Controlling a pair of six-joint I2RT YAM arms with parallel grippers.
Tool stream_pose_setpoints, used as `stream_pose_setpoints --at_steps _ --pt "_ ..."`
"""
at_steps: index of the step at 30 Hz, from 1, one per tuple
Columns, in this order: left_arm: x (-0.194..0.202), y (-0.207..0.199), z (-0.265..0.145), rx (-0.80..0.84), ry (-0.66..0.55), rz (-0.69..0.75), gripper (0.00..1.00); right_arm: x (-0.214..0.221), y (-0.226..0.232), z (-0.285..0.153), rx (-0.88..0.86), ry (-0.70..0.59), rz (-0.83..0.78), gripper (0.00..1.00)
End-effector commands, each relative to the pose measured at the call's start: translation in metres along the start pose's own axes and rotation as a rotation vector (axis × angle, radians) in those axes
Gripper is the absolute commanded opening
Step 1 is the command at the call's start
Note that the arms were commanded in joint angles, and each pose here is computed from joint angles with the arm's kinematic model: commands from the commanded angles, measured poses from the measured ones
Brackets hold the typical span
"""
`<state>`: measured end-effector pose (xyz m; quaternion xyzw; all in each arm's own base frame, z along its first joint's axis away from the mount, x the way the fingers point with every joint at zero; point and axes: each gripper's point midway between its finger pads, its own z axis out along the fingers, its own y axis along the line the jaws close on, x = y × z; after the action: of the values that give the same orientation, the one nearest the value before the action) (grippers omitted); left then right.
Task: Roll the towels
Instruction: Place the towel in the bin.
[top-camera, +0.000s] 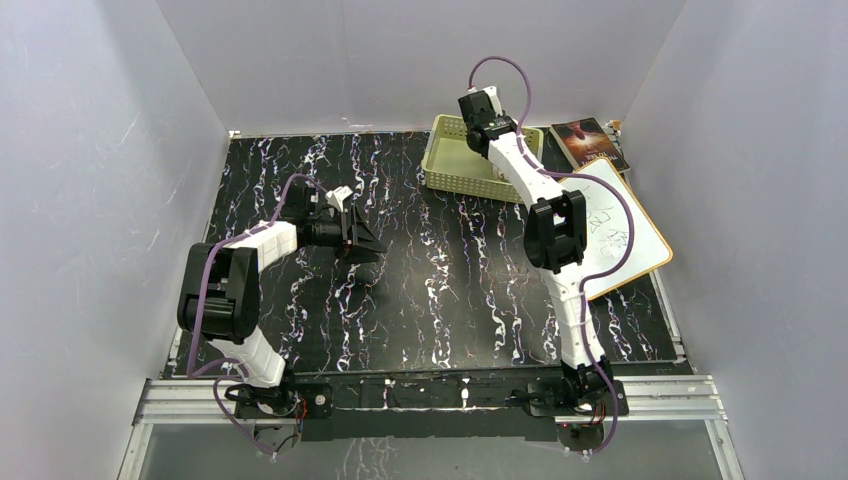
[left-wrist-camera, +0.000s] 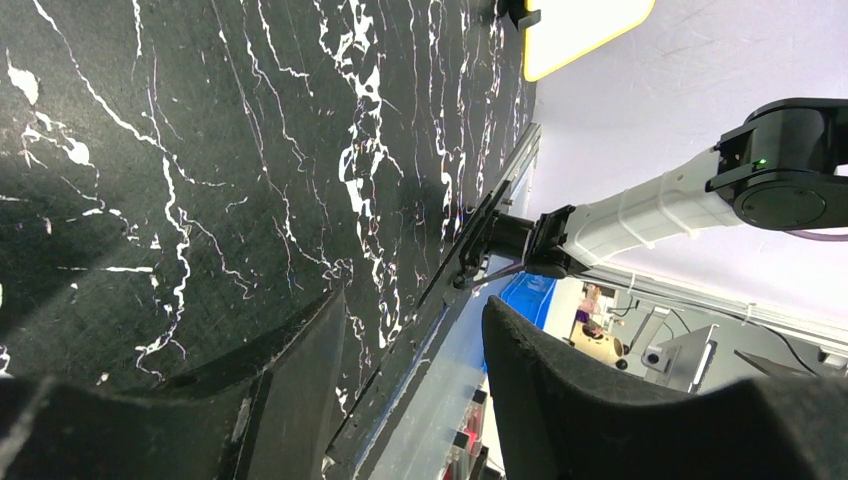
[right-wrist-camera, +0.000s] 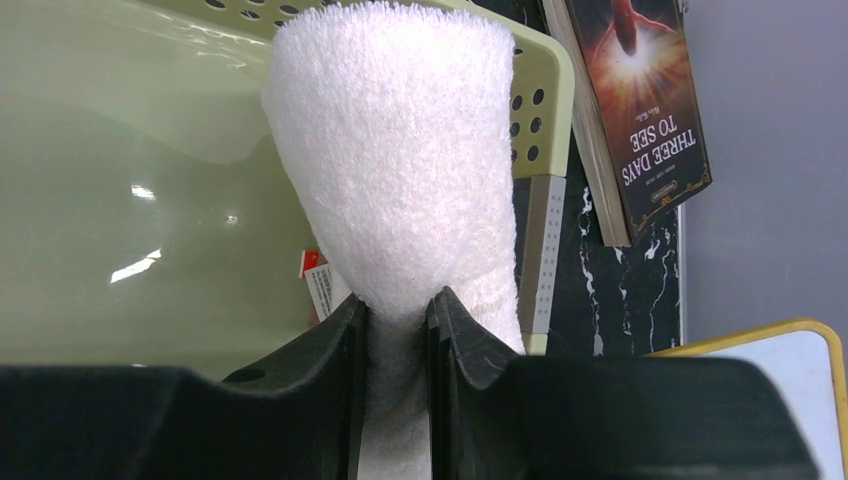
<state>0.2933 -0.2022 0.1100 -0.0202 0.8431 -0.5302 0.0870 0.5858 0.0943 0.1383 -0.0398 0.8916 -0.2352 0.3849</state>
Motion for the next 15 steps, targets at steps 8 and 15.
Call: stream_pose_setpoints --at_steps 8,15 --pt "0.012 0.005 -0.004 -0.015 0.045 -0.012 0.52 -0.034 0.009 -0.012 -0.039 -0.093 0.118 0.12" --pt "0.015 0.009 -0.004 -0.034 0.062 -0.021 0.52 -0.024 0.023 0.0 -0.043 -0.069 0.122 0.1"
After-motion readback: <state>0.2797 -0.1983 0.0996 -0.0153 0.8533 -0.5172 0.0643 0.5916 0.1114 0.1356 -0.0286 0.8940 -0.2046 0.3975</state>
